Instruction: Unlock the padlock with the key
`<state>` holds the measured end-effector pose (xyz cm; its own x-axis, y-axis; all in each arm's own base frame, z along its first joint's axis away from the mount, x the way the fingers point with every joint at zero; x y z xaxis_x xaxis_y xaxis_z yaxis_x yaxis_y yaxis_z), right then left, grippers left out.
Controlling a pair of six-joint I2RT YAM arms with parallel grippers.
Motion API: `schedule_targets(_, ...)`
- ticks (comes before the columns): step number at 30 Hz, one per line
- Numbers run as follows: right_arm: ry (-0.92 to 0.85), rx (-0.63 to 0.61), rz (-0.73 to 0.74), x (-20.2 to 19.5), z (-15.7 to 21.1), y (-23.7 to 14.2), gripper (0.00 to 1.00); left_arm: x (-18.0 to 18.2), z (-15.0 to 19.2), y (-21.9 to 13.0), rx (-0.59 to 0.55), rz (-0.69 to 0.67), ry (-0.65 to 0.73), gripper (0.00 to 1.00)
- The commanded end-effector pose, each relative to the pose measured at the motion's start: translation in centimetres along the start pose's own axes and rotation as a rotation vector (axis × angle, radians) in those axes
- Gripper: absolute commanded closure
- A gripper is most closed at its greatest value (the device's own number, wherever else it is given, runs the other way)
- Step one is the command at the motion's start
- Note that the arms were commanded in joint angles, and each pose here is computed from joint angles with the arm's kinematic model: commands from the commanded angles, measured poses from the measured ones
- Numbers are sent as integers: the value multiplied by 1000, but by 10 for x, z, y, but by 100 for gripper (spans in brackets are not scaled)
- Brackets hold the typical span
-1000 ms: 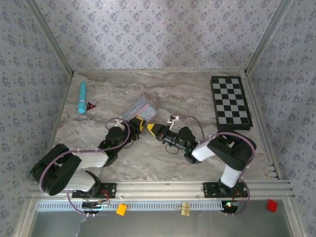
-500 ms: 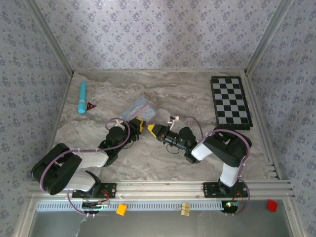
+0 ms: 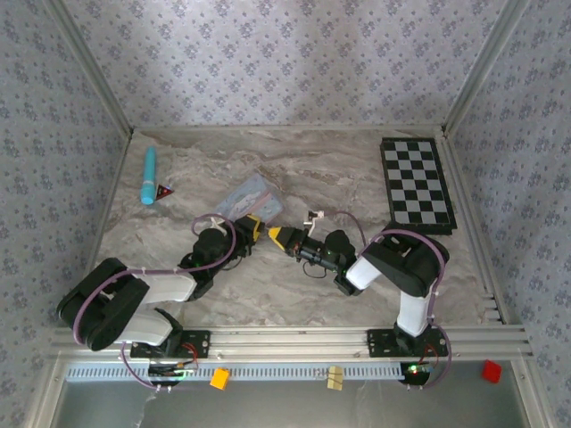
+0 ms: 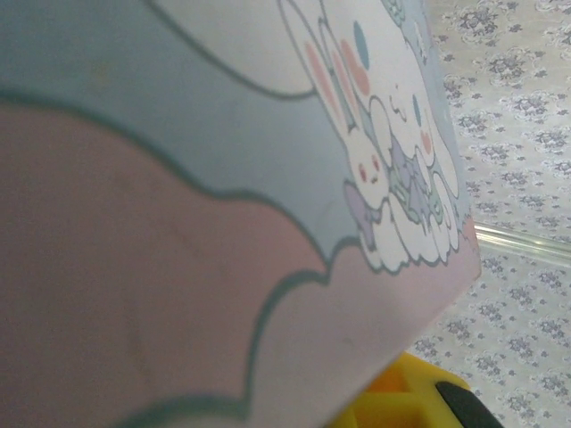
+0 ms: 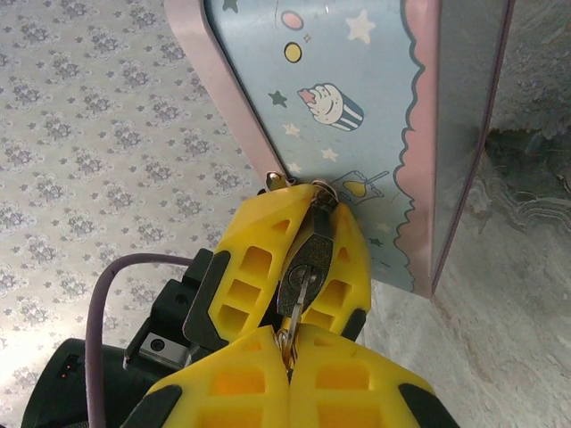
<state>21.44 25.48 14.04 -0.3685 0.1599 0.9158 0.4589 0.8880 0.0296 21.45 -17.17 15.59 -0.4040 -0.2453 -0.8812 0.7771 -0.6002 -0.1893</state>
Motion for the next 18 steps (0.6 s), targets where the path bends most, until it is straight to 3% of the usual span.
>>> schedule_targets(1, 45, 28, 201, -39, 9, -11, 100, -37, 23, 1, 130, 194, -1, 100)
schedule_targets(18, 90, 24, 182, -44, -4, -3, 100, -48, 34, 5, 194, 239, -16, 100)
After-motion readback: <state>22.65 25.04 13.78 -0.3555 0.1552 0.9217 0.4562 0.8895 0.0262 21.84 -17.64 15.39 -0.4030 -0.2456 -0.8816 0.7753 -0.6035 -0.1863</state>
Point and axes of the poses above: each hand's point on the last joint's axis, 136 mm out from that joint toward the fingers, its own y axis out along the fingers, its own x axis along the line the jaws close on, z = x × y, the point moved 10 cm from there along -y, back along the fingers, and after that the axes turned 15 degrees about -y, right-handed, at the moved point
